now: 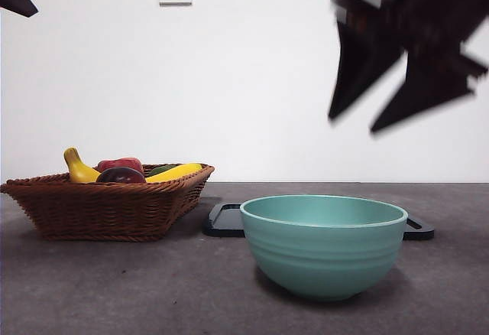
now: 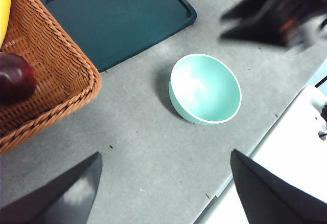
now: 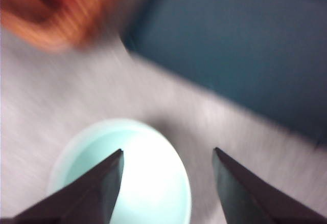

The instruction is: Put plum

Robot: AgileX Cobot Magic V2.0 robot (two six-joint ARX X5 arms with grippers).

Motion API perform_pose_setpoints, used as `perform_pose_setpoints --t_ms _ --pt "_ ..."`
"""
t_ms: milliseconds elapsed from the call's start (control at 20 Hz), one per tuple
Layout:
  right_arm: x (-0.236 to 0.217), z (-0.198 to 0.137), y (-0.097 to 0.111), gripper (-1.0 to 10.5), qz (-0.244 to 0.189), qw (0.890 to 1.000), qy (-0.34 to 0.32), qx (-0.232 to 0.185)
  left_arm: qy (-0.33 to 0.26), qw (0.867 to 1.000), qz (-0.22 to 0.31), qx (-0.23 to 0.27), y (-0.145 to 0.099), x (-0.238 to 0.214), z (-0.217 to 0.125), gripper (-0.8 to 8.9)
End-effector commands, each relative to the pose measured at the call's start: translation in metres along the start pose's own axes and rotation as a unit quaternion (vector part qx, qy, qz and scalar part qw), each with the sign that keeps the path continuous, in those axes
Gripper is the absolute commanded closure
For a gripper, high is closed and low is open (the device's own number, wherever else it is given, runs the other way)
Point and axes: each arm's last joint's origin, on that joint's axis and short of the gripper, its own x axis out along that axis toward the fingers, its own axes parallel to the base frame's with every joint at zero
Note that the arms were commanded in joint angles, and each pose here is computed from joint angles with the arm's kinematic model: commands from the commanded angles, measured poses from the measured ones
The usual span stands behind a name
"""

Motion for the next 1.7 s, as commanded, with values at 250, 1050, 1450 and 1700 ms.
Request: perform_pose_setpoints --t_ms 250,1050,1450,1700 --pt "-0.069 0.022 0.017 6.7 0.039 0.998 -0.054 -0.016 -0.004 1.0 -0.004 0.006 -0.001 -0.001 0.003 4.11" --pt "-0.101 -0.007 0.02 6.7 0.126 0.991 0.047 -0.026 -0.001 1.0 -0.004 0.003 -0.001 -0.001 0.003 4.11" --pt "-0.101 -0.007 0.02 9.4 0.126 0.99 0.046 -0.039 -0.001 1.0 -0.004 0.003 -0.001 -0.001 0.003 8.08" --pt "-0.101 -0.007 0.02 9.4 0.125 0.99 0.044 -0.038 -0.003 1.0 -0.004 0.003 -0.001 -0.001 0.003 8.06"
